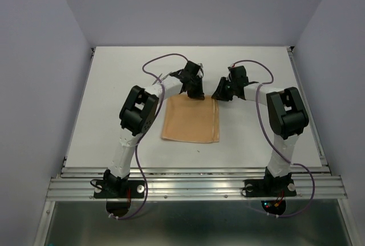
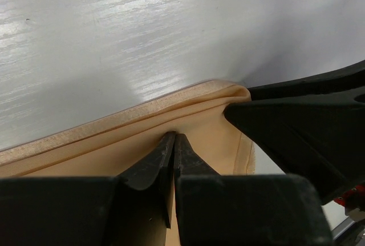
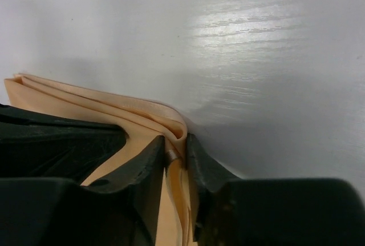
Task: Fold the napkin into a case and place the utensils inside
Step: Pick up the lower triangle-folded napkin from the center of the board.
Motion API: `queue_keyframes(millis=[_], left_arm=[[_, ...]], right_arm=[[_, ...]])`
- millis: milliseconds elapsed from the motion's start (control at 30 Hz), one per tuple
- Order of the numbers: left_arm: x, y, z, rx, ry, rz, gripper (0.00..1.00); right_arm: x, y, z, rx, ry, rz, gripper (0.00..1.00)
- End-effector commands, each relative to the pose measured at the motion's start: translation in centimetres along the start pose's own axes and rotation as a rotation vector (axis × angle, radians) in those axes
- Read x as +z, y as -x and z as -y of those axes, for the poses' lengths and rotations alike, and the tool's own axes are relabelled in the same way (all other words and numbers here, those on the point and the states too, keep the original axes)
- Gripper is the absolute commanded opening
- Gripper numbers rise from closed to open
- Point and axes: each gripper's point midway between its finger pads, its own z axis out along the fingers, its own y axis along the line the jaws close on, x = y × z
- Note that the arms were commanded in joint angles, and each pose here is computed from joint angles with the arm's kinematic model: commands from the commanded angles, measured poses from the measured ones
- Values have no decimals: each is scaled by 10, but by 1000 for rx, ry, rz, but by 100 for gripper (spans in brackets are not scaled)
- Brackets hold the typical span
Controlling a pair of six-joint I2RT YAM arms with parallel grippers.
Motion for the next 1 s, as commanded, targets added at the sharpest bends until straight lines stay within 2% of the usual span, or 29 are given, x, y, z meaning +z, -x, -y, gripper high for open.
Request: queue_keyframes(millis=[0, 100, 200, 467, 600, 967], left_arm=[[-7, 18, 10, 11, -36, 41, 13], [-13, 26, 12, 2, -55, 71, 13], [-14, 30, 13, -6, -68, 78, 13], [6, 16, -3, -22, -40, 27, 12], [14, 8, -16, -27, 1, 4, 12], [17, -3, -38, -41, 48, -16, 11]], right_arm=[[6, 7, 1, -11, -1, 16, 24], [6, 8, 0, -14, 2, 17, 19], [6, 9, -1, -12, 5, 16, 19], [6, 11, -3, -11, 9, 20, 17], [5, 10, -9, -14, 21, 20, 10], [-14, 23, -36, -21, 86, 59, 1]])
